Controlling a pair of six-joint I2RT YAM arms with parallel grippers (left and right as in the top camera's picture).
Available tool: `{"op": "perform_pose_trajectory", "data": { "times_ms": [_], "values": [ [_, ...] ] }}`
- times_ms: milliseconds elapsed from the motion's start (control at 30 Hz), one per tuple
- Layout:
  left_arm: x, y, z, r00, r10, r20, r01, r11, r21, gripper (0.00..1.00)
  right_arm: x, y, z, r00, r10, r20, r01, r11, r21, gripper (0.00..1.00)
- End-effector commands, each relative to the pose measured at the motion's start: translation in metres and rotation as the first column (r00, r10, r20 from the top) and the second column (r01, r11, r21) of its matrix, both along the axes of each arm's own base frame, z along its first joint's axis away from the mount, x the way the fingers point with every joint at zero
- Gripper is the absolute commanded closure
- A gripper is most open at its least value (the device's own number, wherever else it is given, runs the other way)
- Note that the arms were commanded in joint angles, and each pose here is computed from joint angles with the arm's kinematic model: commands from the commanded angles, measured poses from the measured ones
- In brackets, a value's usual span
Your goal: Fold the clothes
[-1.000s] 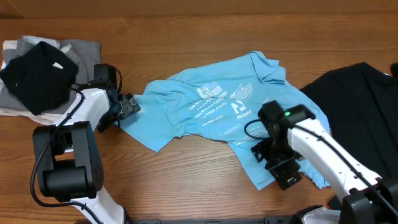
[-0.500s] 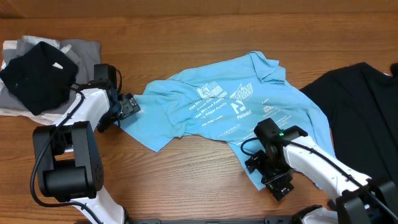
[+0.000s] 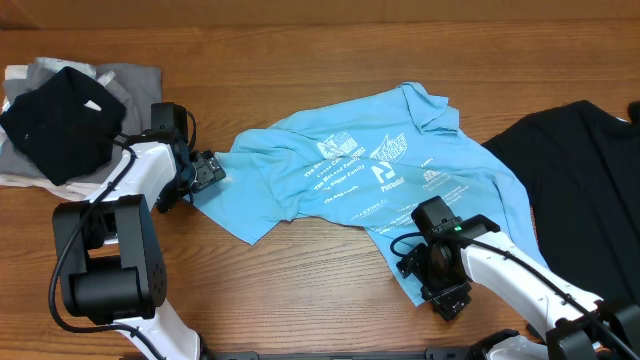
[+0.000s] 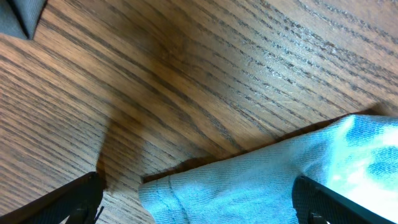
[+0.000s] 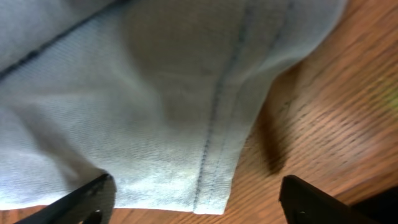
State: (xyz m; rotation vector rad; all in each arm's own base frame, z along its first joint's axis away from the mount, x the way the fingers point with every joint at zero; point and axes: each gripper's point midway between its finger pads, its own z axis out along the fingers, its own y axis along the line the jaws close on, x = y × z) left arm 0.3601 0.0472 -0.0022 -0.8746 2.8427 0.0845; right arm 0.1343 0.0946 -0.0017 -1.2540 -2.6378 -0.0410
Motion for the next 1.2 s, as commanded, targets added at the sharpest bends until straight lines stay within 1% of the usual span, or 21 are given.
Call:
{"op": "perform_pose_trajectory", "data": {
  "times_ms": [0,67,133,233,267,333,400,467,500,533,600,667,700,733,867,1000,1100,1167],
  "values": [
    [-0.022,0.003,-0.031,0.994,0.005,-0.107,-0.004,1.0,0.012,0.0,-0.009,-0.012,-0.013,1.0,0.006,-0.013,-0.007,0.998,-0.056,0.18],
    [-0.022,0.003,-0.031,0.994,0.005,-0.108,-0.004,1.0,0.012,0.0,-0.011,-0.015,-0.016,1.0,0.008,-0.012,-0.009,0.997,-0.071,0.18],
    [-0.022,0.003,-0.031,0.994,0.005,-0.108,-0.004,1.0,0.012,0.01,-0.016,-0.015,-0.019,1.0,0.006,-0.022,-0.007,0.998,-0.062,0.23],
    [-0.022,0.003,-0.031,0.994,0.005,-0.107,-0.004,1.0,0.012,0.02,-0.018,-0.014,-0.02,1.0,0.004,-0.03,-0.006,0.999,-0.053,0.23],
    [-0.022,0.003,-0.031,0.994,0.005,-0.107,-0.004,1.0,0.012,0.03,-0.018,-0.013,-0.02,1.0,0.004,-0.03,-0.005,0.999,-0.05,0.27],
    [-0.022,0.003,-0.031,0.994,0.005,-0.107,-0.004,1.0,0.012,0.05,-0.018,-0.013,-0.02,1.0,0.004,-0.03,-0.005,0.999,-0.05,0.48],
    [-0.023,0.003,-0.031,0.994,0.005,-0.111,-0.004,1.0,0.011,0.09,-0.018,-0.013,-0.02,1.0,0.0,-0.03,-0.002,0.999,-0.051,0.6],
    [-0.024,0.003,-0.031,0.993,0.005,-0.115,-0.003,1.0,0.011,0.16,-0.018,-0.013,-0.02,1.0,-0.004,-0.031,0.003,0.999,-0.052,0.72],
    [-0.024,0.003,-0.031,0.993,0.005,-0.115,-0.003,1.0,0.011,0.21,-0.019,-0.014,-0.019,0.999,-0.017,-0.035,0.015,0.998,-0.057,0.72],
    [-0.024,0.003,-0.031,0.993,0.005,-0.115,-0.003,1.0,0.011,0.28,-0.02,-0.014,-0.019,0.999,-0.027,-0.039,0.024,0.998,-0.061,0.73],
    [-0.024,0.003,-0.031,0.993,0.004,-0.115,-0.003,1.0,0.011,0.51,-0.019,-0.014,-0.019,0.999,-0.027,-0.039,0.024,0.998,-0.061,0.8],
    [-0.024,0.003,-0.031,0.993,0.005,-0.115,-0.003,1.0,0.011,0.74,-0.019,-0.014,-0.019,0.999,-0.026,-0.039,0.024,0.998,-0.062,0.93],
    [-0.024,0.003,-0.031,0.993,0.005,-0.115,-0.003,1.0,0.011,0.84,-0.019,-0.015,-0.019,0.999,-0.026,-0.038,0.024,0.998,-0.064,0.96],
    [-0.024,0.003,-0.031,0.993,0.004,-0.115,-0.003,1.0,0.011,0.96,-0.019,-0.015,-0.019,0.999,-0.03,-0.038,0.027,0.997,-0.065,0.96],
    [-0.025,0.001,-0.031,0.993,-0.003,-0.118,0.004,1.0,0.004,0.96,-0.019,-0.016,-0.019,0.999,-0.032,-0.037,0.03,0.997,-0.071,0.96],
    [-0.022,0.002,-0.021,0.994,-0.004,-0.112,0.005,1.0,0.005,0.96,-0.011,-0.02,-0.01,0.998,-0.048,-0.027,0.045,0.992,-0.116,0.96],
    [-0.012,0.003,-0.001,0.997,-0.028,-0.078,0.029,1.0,0.012,0.96,0.007,-0.021,0.007,1.0,-0.027,0.013,0.029,0.989,-0.148,0.96],
    [-0.002,0.003,0.018,0.998,-0.048,-0.037,0.049,0.999,0.019,0.96,0.026,-0.023,0.024,0.998,0.037,0.059,-0.026,0.984,-0.178,0.96]
  ]
}}
